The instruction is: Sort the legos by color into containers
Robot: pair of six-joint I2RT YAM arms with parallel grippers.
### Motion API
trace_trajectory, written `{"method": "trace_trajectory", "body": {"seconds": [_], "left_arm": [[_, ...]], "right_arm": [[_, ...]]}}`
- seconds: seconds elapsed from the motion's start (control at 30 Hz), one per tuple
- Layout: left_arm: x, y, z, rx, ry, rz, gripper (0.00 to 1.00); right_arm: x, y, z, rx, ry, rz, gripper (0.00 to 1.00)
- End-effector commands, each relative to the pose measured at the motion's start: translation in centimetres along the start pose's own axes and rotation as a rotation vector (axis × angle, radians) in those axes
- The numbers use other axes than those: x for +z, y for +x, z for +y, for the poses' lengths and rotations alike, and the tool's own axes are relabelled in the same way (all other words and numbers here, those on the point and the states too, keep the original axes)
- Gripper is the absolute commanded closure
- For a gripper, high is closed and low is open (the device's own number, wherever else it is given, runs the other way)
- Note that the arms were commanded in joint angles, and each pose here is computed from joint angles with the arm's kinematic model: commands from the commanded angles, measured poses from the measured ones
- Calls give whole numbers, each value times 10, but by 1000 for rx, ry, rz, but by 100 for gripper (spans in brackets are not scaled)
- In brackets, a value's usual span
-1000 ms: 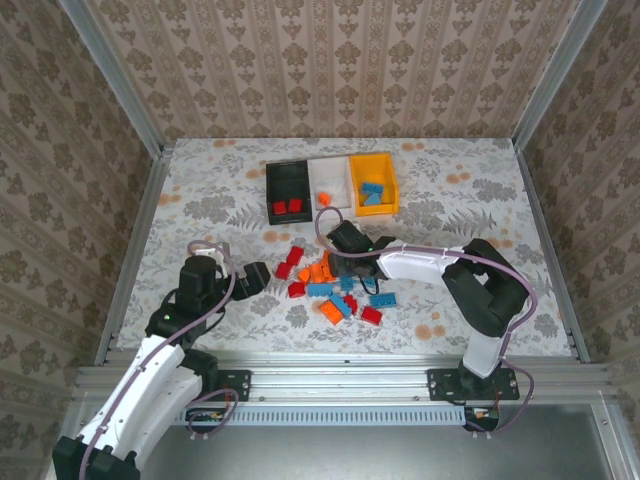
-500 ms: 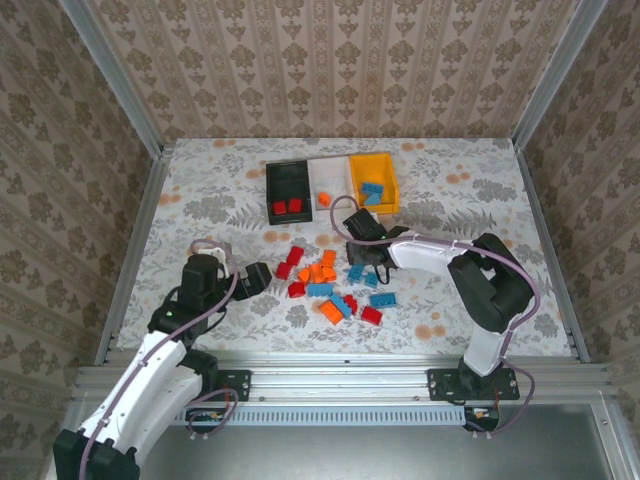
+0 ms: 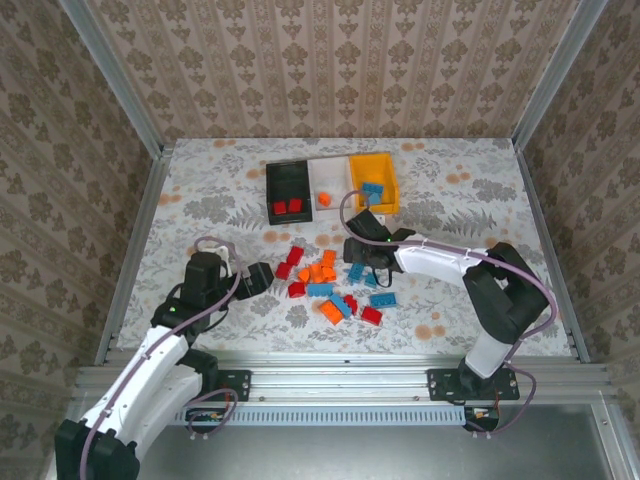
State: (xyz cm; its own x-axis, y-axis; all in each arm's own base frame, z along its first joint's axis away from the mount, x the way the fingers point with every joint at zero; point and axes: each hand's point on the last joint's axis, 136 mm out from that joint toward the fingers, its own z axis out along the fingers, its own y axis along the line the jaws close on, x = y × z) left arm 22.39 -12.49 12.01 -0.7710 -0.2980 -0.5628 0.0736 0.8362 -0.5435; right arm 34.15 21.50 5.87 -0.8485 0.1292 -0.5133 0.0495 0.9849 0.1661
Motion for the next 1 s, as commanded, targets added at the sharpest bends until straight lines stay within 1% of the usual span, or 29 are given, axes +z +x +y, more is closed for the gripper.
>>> {"method": "trace_trajectory", "body": {"seconds": [0.0,0.07,0.27,0.37,0.43,0.57,0.73,0.97], "left_arm": [[-3,-8,-7,8,31,-26,0],[-2,-8,-7,8,31,-25,0],[-7,-7,-8,12,34,-25,0],[-8,-7,-7,15,37,-44,0],[-9,-9,-9,19,42,-52,0],[-11,-14,-12,39,30,-35,0],[-9,-16,-14,25,34,-27,0],[-6,-15,-14,5,35,-21,0]], "right_arm": [[8,21,-4,80,26,60,32],[15,22,2,78,14,73,33],[27,22,-1,98,64,73,36],[30,20,-5,108,90,53,43],[32,18,-6,114,94,40,49],[32,12,-5,120,95,13,59],[29,3,0,102,88,-6,63],[7,-19,9,81,40,-78,66]]}}
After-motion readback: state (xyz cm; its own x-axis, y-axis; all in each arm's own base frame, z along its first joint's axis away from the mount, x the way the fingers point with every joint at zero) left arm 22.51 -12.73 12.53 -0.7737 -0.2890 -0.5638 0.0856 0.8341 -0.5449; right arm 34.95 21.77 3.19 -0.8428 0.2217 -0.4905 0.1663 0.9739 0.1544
